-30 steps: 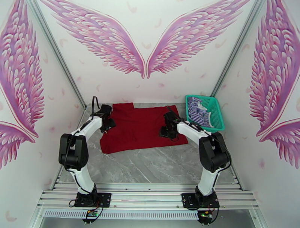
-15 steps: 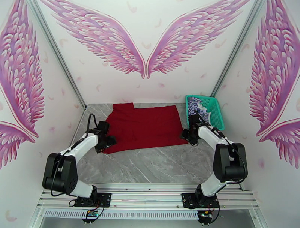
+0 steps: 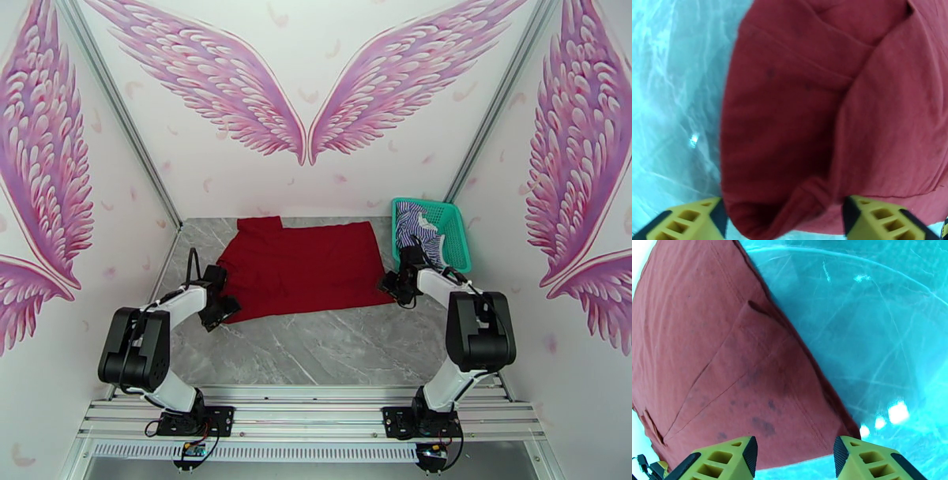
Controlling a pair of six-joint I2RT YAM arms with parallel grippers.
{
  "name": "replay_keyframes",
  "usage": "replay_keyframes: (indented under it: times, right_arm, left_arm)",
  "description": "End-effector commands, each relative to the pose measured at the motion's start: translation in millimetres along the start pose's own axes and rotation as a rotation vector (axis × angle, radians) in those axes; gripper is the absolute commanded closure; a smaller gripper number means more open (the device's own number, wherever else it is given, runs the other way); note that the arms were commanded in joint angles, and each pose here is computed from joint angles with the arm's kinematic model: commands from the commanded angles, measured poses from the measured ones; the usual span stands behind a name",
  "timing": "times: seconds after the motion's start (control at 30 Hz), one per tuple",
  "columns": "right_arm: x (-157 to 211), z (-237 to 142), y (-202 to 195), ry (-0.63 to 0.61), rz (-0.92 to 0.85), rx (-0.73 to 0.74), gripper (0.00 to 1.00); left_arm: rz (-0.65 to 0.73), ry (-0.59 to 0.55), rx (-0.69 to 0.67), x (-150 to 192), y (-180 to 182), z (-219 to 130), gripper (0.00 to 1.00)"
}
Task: Fold and stack the mixed laundry pile
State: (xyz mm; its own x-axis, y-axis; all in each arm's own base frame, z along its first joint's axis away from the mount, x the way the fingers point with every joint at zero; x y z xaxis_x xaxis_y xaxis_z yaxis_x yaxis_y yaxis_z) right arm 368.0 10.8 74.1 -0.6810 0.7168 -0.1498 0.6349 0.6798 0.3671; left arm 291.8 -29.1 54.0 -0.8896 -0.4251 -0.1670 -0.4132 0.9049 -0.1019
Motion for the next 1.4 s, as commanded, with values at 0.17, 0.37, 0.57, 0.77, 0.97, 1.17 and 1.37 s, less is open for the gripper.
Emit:
replay_keyframes:
  times: [0.17,0.37,0.57,0.77,0.97,1.17,1.37]
  right_arm:
    - [5,5,-10,-0.036,-0.024,0.032,0.43]
    - [11,2,-16,-0.036,-0.006,0.036,0.43]
    - [19,-5,-22,-0.049,0.032,0.044,0.42]
    - [28,0,-32,-0.027,0.065,0.070,0.42]
    - [33,7,-34,-0.022,0.069,0.093,0.48]
    - [42,13,-17,-0.013,0.040,0.101,0.62]
    - [50,4,-24,-0.001,0.030,0.156,0.90]
  left_arm:
    - [0.024,-0.046,0.011,-19,-7,4,0.49]
    - [0.058,-0.051,-0.030,-23,-2,-3,0.76]
    - [0.082,-0.043,-0.056,-28,8,-7,1.00]
    - [0.099,-0.002,-0.056,-24,19,-5,1.00]
    - [0.118,0.021,-0.037,-23,23,-6,1.00]
    - [0.128,0.036,-0.030,-22,25,-7,1.00]
    - [0.058,0.053,-0.001,-10,29,-9,1.00]
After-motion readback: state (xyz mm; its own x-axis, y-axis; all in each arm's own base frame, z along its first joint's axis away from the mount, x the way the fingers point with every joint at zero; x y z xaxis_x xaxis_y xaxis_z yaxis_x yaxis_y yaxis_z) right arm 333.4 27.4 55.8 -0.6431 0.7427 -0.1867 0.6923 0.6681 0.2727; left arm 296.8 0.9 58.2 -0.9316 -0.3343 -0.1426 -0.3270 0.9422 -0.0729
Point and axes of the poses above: each hand's point on the last joint's axis, 136 mm out from that joint toward the fingers, its own z axis out along the fingers, its own y axis along the line the jaws close on, x = y × z, the point moved 4 cm from there along -z, back along the fingers, and after that the axes turned 13 degrees about z, right-handed, at the moved point
